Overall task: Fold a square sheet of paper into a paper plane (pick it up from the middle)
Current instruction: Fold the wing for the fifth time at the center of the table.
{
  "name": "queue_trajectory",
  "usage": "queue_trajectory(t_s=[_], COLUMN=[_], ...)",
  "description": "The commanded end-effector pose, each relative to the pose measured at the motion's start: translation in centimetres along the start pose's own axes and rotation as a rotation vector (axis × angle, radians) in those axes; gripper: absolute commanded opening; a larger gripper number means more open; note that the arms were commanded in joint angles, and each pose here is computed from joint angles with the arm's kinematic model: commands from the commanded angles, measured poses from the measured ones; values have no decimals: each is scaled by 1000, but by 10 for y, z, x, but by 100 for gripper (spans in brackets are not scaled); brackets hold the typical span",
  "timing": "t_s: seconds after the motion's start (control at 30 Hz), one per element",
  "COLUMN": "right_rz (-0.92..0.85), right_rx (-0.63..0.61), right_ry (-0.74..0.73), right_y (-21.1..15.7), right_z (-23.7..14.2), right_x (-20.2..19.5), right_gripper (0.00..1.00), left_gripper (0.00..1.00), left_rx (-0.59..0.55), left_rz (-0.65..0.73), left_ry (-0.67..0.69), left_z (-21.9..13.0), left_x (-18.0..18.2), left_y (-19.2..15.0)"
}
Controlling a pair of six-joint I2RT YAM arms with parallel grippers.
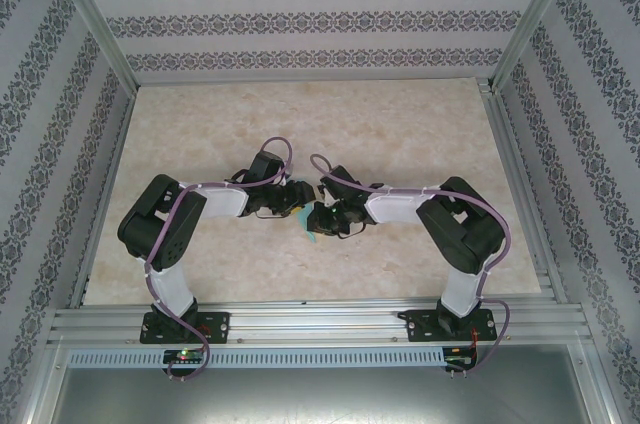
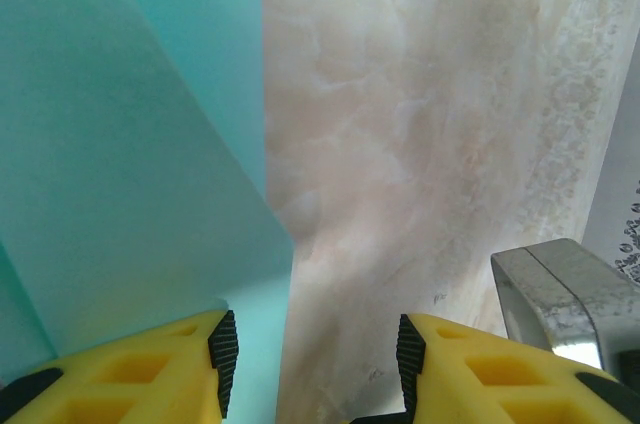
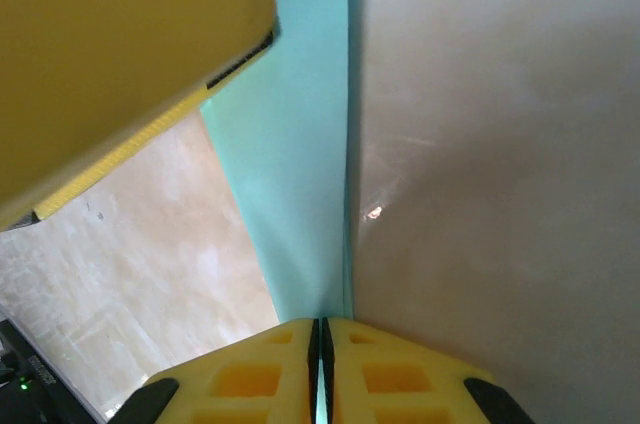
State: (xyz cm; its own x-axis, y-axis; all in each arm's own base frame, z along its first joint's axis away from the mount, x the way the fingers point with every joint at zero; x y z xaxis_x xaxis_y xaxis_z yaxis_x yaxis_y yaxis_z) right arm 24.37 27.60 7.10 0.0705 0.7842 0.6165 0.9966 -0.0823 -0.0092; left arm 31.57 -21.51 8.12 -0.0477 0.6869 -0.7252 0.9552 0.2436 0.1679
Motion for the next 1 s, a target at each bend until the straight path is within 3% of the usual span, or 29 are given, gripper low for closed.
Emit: queue_trajectory(t_s=[0.0, 0.4, 0.67, 0.83, 0.97], right_rz=[4, -74, 23, 90, 151], right_rx=[62, 63, -119, -97, -80], right_ry=[-86, -23, 227, 378, 369], right_y=[-16, -34, -8, 10, 18], right_z=[9, -11, -39, -26, -4], right_x=[-17, -12, 11, 29, 24], right_gripper=[13, 13, 11, 10, 9], left_gripper=[49, 44, 44, 44, 44], left_rx=[42, 48, 49, 49, 50], left_rz=[-30, -101, -82, -78, -78], left_ry=[103, 160, 151, 145, 143], left_z=[-1, 3, 0, -1, -1], left_x=[21, 35, 32, 31, 30], left_y=[-17, -22, -23, -23, -22])
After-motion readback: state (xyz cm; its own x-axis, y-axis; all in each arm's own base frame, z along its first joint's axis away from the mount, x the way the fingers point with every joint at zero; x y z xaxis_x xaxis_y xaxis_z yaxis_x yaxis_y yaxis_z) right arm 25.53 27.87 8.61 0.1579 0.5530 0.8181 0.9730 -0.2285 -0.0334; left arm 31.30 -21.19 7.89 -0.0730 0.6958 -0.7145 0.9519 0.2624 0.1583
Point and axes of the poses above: each hand's point on the last joint's axis, 136 mm out from that joint toward the fingers, its own z axis out along the fingers, its own x axis along the line the jaws close on, y = z × x, the point moved 7 cm from there along -z, back along the fingers, and after that the axes turned 5 degrees about z, right-handed, at the moved point
